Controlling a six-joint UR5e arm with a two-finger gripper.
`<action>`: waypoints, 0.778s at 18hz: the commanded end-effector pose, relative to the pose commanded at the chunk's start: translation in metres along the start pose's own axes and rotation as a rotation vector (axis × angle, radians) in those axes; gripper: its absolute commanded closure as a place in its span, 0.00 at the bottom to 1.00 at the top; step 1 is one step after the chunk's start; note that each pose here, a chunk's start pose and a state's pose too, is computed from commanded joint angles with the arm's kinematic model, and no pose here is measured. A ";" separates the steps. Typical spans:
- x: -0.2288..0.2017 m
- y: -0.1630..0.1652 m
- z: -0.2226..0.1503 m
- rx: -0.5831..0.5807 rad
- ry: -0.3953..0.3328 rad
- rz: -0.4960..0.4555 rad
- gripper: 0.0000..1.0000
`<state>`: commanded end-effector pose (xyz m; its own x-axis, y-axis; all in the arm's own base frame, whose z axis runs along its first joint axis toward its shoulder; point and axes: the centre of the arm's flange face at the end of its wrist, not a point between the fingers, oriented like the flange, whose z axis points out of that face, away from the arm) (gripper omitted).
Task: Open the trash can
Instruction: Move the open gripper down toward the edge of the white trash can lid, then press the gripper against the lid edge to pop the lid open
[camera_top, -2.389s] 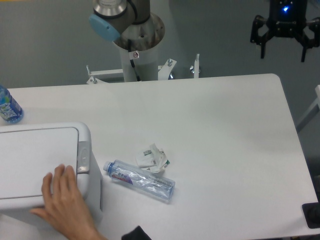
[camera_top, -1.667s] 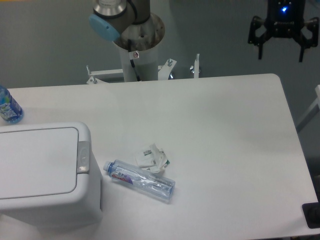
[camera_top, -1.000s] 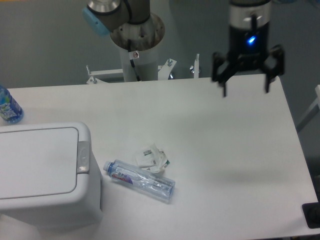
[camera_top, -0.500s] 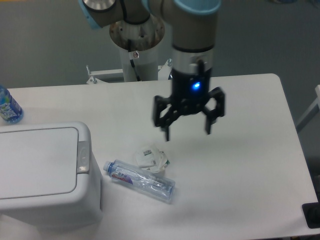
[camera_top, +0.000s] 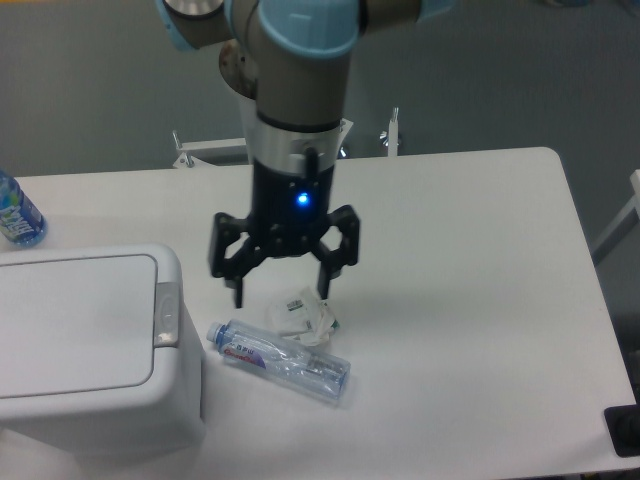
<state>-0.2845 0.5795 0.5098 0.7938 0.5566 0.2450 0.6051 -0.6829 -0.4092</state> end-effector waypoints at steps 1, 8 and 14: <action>0.006 0.001 0.000 -0.001 0.004 0.008 0.00; 0.017 0.006 0.015 -0.026 0.013 0.024 0.00; 0.022 0.008 0.027 -0.044 0.014 0.030 0.00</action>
<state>-0.2631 0.5987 0.4886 0.8125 0.5286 0.2458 0.5825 -0.7197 -0.3779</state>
